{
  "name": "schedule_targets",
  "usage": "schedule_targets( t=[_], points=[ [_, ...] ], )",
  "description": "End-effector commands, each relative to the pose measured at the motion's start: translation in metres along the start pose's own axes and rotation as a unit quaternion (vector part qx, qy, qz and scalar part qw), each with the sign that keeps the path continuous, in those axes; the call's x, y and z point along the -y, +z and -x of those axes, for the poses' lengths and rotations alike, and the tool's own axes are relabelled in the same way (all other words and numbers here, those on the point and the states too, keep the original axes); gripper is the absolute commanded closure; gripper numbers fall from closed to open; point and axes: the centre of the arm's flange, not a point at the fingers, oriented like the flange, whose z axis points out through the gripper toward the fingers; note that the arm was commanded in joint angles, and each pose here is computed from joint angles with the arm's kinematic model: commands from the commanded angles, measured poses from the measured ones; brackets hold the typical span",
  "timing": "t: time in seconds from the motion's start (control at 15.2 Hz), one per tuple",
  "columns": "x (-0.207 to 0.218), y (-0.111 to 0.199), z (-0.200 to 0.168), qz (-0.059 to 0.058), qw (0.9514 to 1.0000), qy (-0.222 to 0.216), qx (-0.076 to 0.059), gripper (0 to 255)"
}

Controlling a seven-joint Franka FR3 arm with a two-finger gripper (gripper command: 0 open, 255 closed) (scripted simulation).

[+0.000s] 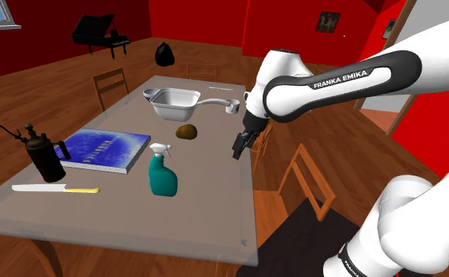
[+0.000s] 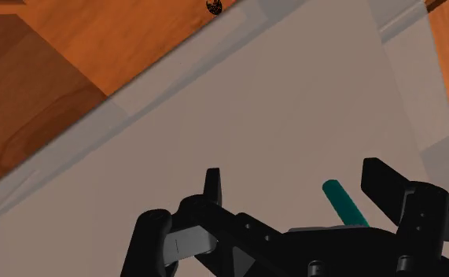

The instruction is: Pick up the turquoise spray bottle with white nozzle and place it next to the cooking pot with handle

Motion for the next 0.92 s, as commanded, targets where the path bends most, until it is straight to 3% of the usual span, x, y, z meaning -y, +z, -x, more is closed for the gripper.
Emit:
schedule_targets(
  t=[0.0, 0.4, 0.86],
  points=[
    [0.01, 0.013, -0.012, -0.006, 0.9995, -0.027, -0.018, 0],
    [0.034, 0.058, -0.056, -0.025, 0.9922, -0.103, -0.066, 0],
    [0.073, 0.104, -0.106, -0.048, 0.9732, -0.19, -0.12, 0]
  ],
)
